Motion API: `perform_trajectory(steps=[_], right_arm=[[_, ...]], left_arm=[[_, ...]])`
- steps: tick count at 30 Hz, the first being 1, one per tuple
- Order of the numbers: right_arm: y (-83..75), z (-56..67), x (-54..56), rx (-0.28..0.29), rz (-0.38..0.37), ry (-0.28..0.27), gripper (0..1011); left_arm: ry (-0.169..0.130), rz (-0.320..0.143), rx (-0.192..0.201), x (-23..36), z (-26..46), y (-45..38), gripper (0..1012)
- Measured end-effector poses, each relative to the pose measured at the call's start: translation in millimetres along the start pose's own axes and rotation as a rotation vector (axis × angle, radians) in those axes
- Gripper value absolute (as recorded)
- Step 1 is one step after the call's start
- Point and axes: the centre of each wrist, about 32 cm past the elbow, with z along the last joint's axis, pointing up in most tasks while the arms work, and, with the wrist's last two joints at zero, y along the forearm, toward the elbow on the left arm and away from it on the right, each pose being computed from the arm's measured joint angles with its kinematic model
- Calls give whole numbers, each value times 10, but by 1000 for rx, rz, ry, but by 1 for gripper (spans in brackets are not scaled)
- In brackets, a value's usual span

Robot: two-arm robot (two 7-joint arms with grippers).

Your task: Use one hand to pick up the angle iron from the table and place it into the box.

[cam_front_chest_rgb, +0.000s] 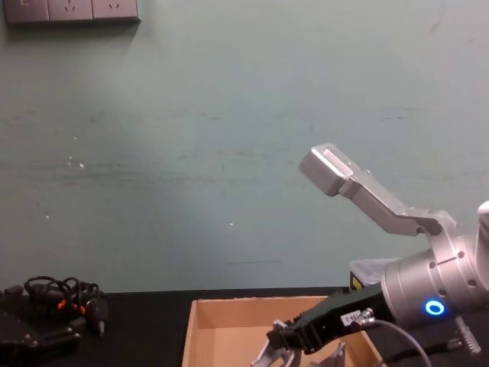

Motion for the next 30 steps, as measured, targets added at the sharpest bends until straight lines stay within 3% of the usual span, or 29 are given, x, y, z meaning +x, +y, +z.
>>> perform_trajectory(steps=[9, 20, 25, 30], right_arm=[[36, -26, 9, -6, -9, 9, 140], [-12, -38, -16, 11, -26, 5, 489], [-117, -27, -40, 43, -42, -7, 629], [-363, -37, -96, 96, -47, -16, 778]], left_arm=[[0, 0, 0, 0, 0, 0, 1011], [0, 0, 0, 0, 0, 0, 1011], [0, 0, 0, 0, 0, 0, 1011], [0, 0, 0, 0, 0, 0, 1011]])
